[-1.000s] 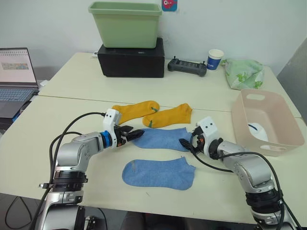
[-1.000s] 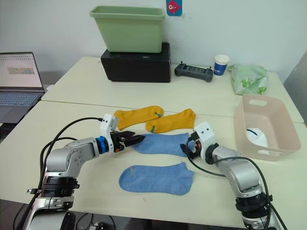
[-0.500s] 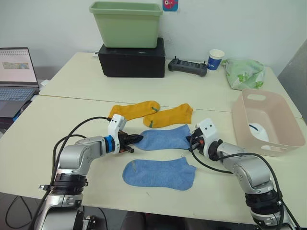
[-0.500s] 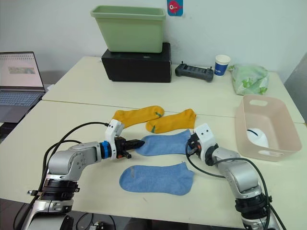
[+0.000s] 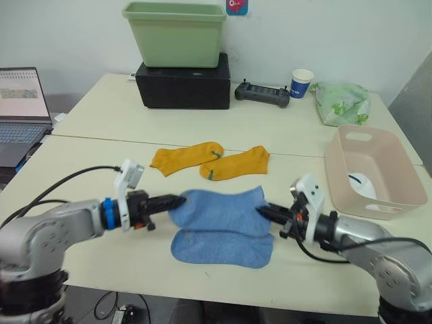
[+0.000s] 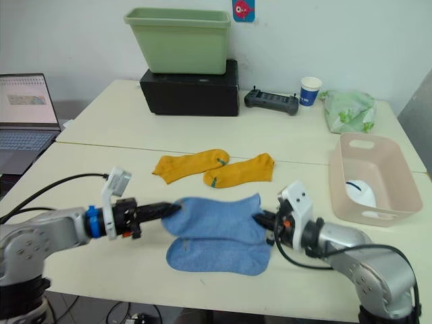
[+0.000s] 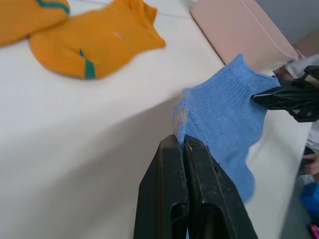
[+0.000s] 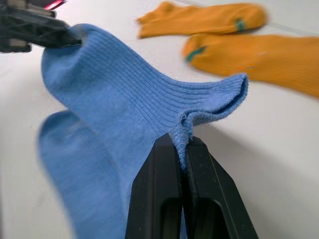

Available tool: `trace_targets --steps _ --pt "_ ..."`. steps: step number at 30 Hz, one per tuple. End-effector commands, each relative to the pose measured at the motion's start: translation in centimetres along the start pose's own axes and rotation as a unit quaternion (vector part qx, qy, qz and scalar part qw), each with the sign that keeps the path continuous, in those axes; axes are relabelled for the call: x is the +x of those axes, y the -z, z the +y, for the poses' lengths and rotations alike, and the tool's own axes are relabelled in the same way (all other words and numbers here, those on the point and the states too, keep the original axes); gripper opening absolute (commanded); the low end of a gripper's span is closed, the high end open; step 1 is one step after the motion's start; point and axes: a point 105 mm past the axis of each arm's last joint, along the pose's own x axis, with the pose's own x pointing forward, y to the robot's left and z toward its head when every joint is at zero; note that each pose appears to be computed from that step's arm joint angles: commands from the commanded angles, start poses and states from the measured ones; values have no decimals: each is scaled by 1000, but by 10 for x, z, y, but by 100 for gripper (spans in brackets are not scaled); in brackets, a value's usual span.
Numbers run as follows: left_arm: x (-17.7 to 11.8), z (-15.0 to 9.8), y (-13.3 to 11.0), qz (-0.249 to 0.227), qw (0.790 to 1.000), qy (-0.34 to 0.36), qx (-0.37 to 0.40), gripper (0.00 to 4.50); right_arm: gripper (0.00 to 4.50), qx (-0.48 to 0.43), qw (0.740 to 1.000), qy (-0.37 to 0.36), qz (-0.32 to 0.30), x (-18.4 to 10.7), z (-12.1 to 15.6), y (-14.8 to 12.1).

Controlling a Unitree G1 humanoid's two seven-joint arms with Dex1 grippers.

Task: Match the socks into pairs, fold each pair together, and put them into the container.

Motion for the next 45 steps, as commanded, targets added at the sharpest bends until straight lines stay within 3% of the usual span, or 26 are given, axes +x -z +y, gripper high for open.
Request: trace_targets --steps 1,8,14,25,33,41,45 --pt "-9 -16 8 13 1000 8 15 0 10 -21 1000 -21 6 -9 16 1" --pt "-2 2 52 51 997 -54 19 0 10 -33 998 -13 59 -7 19 31" --pt "4 11 70 58 995 -72 40 0 10 -45 996 12 78 -6 10 48" --pt "0 3 42 13 998 -41 37 0 10 -47 997 13 65 -4 6 45" --pt "8 22 62 52 995 -74 36 0 10 -42 996 31 78 3 -3 52" --pt "17 26 57 29 996 -78 39 0 10 -46 995 48 80 5 -8 51" --pt "15 26 54 28 996 -80 39 0 98 -54 994 50 85 3 -10 52"
